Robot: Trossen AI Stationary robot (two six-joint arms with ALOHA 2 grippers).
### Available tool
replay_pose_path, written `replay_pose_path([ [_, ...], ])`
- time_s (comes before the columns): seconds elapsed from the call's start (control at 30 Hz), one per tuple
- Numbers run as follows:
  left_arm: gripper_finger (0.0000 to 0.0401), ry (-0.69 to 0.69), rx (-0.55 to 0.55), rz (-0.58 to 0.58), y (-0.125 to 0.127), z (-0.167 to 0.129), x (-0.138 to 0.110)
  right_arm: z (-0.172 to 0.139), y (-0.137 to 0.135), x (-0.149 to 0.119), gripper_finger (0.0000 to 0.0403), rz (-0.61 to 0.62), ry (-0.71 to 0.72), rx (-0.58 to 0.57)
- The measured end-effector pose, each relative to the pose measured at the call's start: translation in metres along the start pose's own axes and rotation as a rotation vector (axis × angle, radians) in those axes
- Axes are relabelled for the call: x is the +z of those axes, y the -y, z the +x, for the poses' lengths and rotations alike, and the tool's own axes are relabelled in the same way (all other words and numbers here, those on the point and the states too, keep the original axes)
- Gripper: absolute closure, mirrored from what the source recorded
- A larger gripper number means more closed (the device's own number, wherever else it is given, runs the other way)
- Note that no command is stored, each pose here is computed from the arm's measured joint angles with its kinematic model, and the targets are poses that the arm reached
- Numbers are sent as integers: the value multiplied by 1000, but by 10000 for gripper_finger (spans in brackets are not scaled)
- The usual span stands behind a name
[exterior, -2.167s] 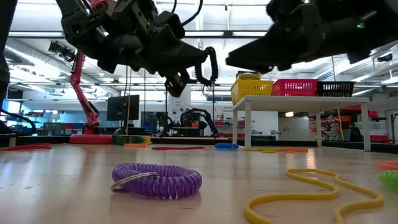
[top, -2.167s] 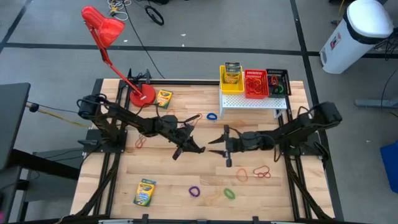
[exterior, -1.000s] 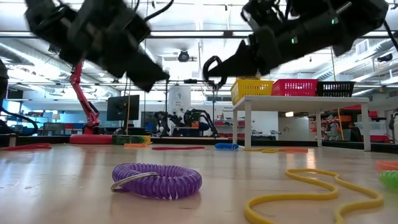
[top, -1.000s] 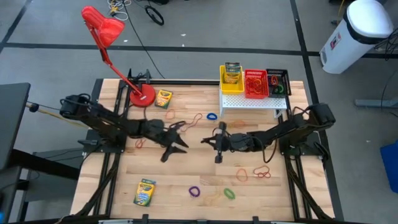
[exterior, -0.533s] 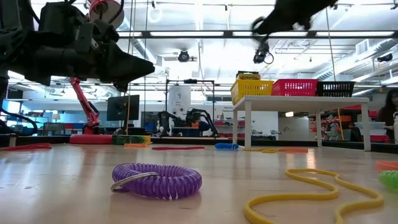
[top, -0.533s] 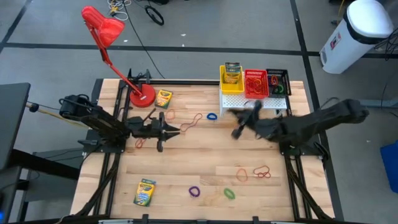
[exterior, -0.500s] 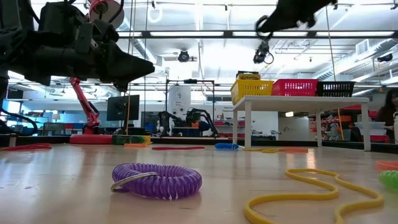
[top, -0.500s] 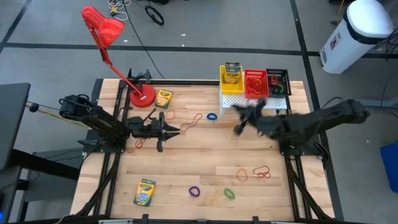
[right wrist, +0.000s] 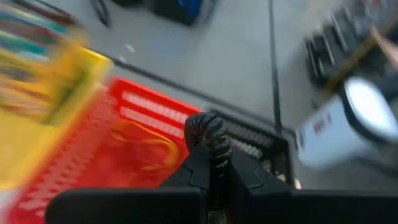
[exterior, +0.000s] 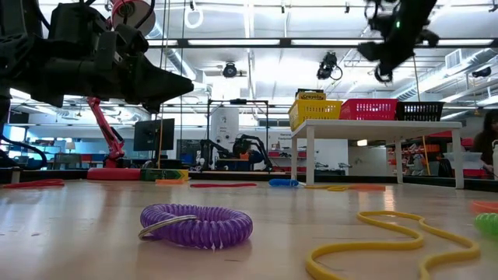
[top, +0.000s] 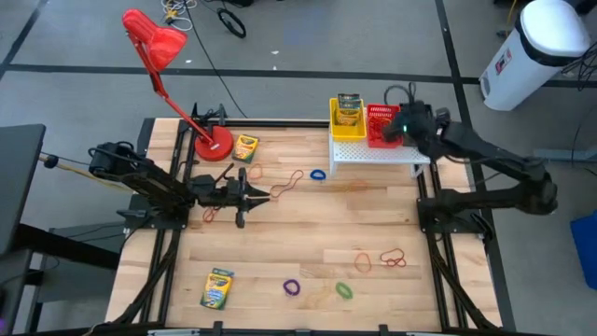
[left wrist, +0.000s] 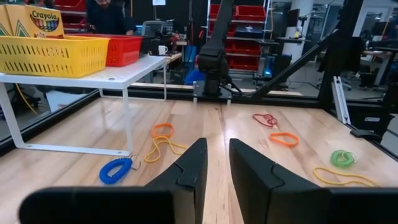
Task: Pick & Place Office Desk Supplies
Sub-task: Put the black spring keychain on the black basket, then put the yellow crayon box on the yellow basket
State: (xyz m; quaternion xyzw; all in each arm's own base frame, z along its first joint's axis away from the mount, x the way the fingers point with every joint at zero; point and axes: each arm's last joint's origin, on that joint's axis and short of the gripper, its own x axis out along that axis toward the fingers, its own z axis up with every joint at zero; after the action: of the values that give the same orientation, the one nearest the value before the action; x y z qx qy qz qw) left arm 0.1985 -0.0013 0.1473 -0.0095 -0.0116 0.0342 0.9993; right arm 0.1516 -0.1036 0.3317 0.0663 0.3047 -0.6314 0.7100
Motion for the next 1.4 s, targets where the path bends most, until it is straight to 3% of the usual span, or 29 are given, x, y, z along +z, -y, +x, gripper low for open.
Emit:
replay_pose_path([
  [0.27,328,-1,-3,-17,0,0,0,50,19,0,372,38,-188,-105],
  [0.43,328,0,-3,-19,0,0,0,72,17,-2,371,3,-272,-146],
  [0.63,328,-10,-3,-22,0,0,-1,84,9,-5,341,-35,-314,-154],
  [1.13,328,-18,1,-37,0,0,-2,73,15,-4,235,-59,-282,-221],
  [1.27,328,-23,2,-36,0,0,-2,53,21,-5,243,-51,-245,-189],
  [1.4,328,-23,2,-37,0,0,-2,21,19,-11,288,-33,-165,-77],
])
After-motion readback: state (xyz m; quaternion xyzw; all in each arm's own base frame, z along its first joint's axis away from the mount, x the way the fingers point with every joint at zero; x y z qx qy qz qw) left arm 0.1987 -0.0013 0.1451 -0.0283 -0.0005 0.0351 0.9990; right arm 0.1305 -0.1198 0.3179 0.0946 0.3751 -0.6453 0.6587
